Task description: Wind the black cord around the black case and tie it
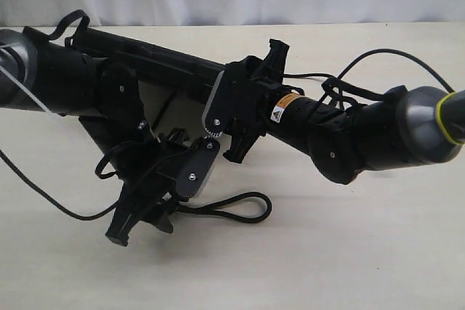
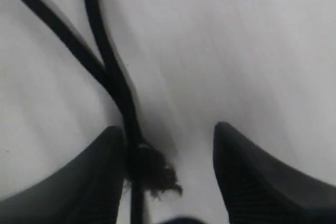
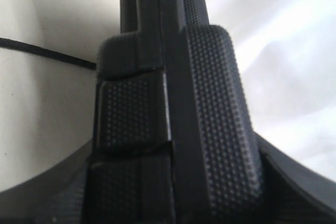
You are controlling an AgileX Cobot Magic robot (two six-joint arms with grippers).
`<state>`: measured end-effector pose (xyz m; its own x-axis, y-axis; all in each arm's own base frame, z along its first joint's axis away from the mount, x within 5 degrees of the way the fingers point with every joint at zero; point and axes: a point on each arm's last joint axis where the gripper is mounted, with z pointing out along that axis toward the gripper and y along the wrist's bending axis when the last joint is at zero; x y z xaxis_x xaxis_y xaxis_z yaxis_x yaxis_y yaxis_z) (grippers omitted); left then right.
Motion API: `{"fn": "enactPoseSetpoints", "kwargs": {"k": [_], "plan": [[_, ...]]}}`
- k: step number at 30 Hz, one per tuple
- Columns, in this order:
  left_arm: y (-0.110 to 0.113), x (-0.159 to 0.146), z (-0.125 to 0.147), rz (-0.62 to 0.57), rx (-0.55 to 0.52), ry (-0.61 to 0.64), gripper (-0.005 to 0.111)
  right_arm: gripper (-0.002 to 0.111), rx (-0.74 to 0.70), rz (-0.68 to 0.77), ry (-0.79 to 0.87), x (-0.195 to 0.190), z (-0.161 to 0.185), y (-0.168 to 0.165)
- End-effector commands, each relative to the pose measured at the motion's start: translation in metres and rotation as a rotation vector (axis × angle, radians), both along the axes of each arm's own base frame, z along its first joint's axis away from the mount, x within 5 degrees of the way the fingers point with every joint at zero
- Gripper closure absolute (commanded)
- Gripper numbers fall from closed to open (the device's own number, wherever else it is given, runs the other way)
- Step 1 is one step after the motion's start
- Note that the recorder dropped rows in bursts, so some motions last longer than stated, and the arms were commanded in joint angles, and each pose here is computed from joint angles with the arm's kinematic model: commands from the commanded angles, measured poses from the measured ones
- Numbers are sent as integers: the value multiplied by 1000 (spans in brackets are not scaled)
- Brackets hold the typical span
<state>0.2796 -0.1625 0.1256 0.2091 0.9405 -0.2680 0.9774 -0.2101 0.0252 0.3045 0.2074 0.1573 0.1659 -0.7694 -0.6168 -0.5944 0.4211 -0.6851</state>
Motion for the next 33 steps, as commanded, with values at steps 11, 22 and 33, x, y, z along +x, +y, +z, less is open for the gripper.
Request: {"fn": "enactPoseSetpoints", "kwargs": {"k": [11,22,33], "plan": [[5,3,-22,-95,103,-1,83,104,86,-88,86,2,-4,-5],[5,2,-22,-75,100,9,85,104,89,-90,87,2,-4,-5],[33,4,37,298,132,-35,107,104,245,-169,178,2,-4,-5]]}}
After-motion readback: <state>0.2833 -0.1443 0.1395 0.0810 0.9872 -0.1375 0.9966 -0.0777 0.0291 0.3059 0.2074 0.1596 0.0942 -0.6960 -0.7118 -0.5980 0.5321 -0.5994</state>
